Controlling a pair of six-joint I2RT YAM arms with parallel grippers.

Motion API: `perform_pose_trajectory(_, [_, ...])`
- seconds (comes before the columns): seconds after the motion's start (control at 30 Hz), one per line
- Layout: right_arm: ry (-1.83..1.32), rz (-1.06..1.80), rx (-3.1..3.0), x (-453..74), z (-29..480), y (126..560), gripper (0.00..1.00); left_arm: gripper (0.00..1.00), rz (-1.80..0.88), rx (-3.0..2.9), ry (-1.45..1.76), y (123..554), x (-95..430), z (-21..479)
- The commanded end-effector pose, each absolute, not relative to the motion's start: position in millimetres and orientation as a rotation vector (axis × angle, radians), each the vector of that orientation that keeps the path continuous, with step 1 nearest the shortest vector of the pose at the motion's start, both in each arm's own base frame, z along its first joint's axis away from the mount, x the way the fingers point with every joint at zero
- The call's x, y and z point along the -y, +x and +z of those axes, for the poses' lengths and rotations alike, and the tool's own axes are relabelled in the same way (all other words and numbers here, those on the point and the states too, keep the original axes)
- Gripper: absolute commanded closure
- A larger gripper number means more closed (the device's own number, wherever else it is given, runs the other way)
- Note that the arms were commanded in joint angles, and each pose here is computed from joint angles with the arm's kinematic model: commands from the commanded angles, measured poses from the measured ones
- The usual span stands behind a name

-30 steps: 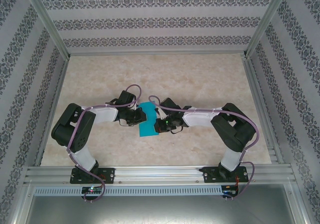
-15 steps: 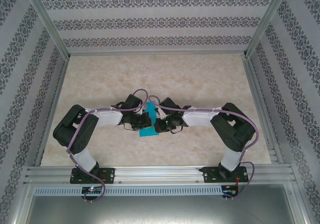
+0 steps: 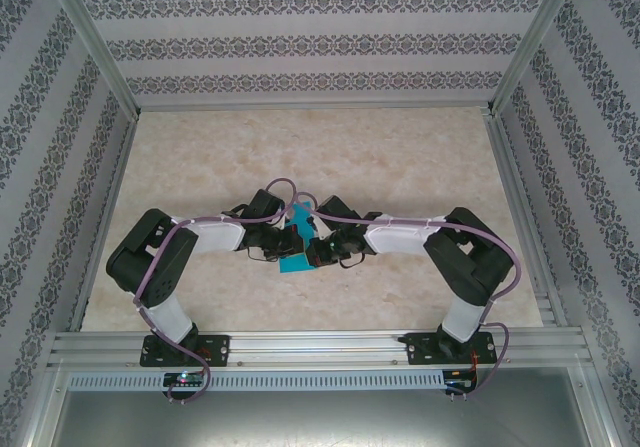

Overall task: Fold a paper plane with a square sheet of paper (pick it up from the middle)
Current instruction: Fold the triangle a second time at the center of the table.

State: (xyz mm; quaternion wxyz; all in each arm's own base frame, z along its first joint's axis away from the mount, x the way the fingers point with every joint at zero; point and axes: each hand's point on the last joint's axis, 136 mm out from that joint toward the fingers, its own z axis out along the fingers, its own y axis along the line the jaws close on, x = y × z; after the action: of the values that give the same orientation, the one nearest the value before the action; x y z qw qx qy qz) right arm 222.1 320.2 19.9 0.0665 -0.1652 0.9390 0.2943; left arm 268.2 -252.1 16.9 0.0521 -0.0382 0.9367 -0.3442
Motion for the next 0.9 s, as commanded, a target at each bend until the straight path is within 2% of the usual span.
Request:
perform_pose_trajectory(0.0, [-0.493,0.817,-2.919,-310.3,-2.5,211.8,1.00,0.98,-0.897,-2.932,-0.133,253.6,232.7,-12.0])
perform_pose_trajectory(0.33, [-0.443,0.708,-3.032,-277.7,-29.0,194.1,1.00,0.93,-0.919,-2.793,-0.151,280.7,200.9,-4.5])
perform_pose_trajectory(0.67, [-0.424,0.684,-3.058,-269.4,-34.7,188.2,1.00,0.95,-0.861,-2.766,-0.256,297.8,158.8,-13.1])
perform_pose_trajectory(0.87, [-0.408,0.710,-3.043,-271.9,-29.9,190.8,1.00,0.95,-0.835,-2.693,-0.383,314.4,131.8,2.0])
